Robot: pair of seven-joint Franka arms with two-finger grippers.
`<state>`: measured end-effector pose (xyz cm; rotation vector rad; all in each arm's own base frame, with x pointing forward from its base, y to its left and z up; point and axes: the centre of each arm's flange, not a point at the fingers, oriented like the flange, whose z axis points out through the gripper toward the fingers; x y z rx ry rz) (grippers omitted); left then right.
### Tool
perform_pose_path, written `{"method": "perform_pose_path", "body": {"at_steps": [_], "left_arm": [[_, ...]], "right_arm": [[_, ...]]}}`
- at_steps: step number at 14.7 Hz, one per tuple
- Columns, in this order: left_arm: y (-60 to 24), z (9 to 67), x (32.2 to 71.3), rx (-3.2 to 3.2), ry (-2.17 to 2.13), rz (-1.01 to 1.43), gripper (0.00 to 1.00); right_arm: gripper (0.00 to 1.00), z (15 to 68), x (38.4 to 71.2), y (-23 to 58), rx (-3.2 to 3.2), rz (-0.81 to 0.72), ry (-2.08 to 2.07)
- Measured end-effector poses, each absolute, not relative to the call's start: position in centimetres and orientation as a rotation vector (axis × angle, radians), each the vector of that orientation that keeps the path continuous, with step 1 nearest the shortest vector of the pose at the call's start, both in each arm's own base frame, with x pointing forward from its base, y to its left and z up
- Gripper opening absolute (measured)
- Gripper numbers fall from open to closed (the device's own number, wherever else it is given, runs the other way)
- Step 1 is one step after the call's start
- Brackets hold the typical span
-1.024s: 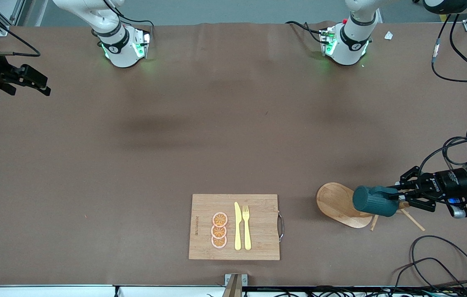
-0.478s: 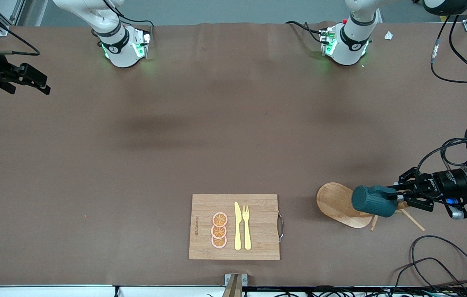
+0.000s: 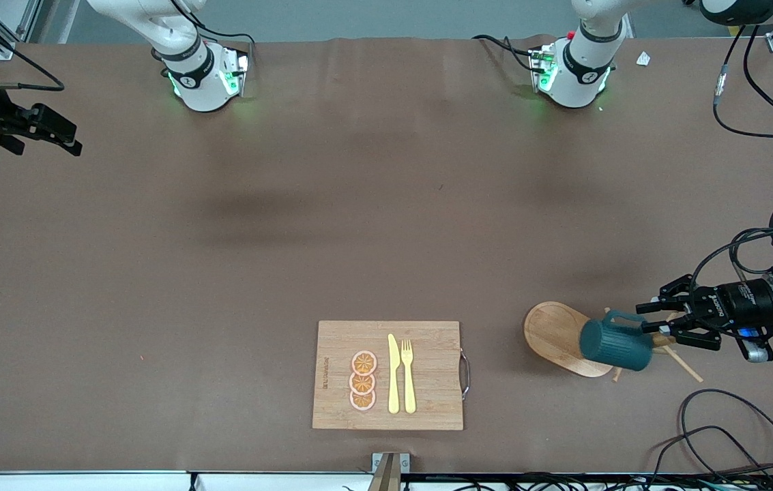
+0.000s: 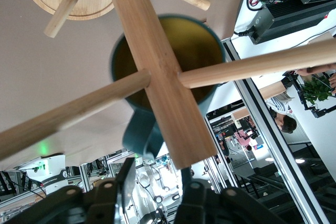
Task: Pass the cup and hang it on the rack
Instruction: 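Open the left gripper and pull it back from the mug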
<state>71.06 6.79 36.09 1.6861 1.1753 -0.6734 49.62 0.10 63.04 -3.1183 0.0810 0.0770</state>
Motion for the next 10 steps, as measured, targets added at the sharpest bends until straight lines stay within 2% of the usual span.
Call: {"method": "perform_pose_path", "body": {"at_steps": [1,2,4,5,6,9,10], "left_arm": [[6.8,36.1,71.1,1.686,1.175,-0.672,0.43],[6.8,36.2,71.1,1.687,1.172,-0.671,0.48],[6.3,36.9,71.3,1.691,1.157,-0.667,0.63],[6.0,37.6,71.4,1.696,1.144,-0.66,0.63],[5.5,38.6,71.4,1.708,1.127,-0.65,0.69],[2.5,43.2,70.8,1.86,1.064,-0.592,0.95],[1.1,45.1,70.4,1.939,1.038,-0.559,1.0]], "right_arm": [[1.0,63.0,49.6,-0.3,-3.118,0.077,0.09],[1.0,63.0,49.6,-0.6,-3.117,0.077,0.096],[1.0,63.0,49.6,-1.1,-3.115,0.077,0.096],[1.0,63.0,49.6,-1.1,-3.115,0.076,0.095],[1.0,63.0,49.6,-1.3,-3.115,0.076,0.092],[1.0,63.0,49.6,-1.6,-3.115,0.079,0.084],[1.0,63.0,49.6,-1.7,-3.115,0.079,0.084]]}}
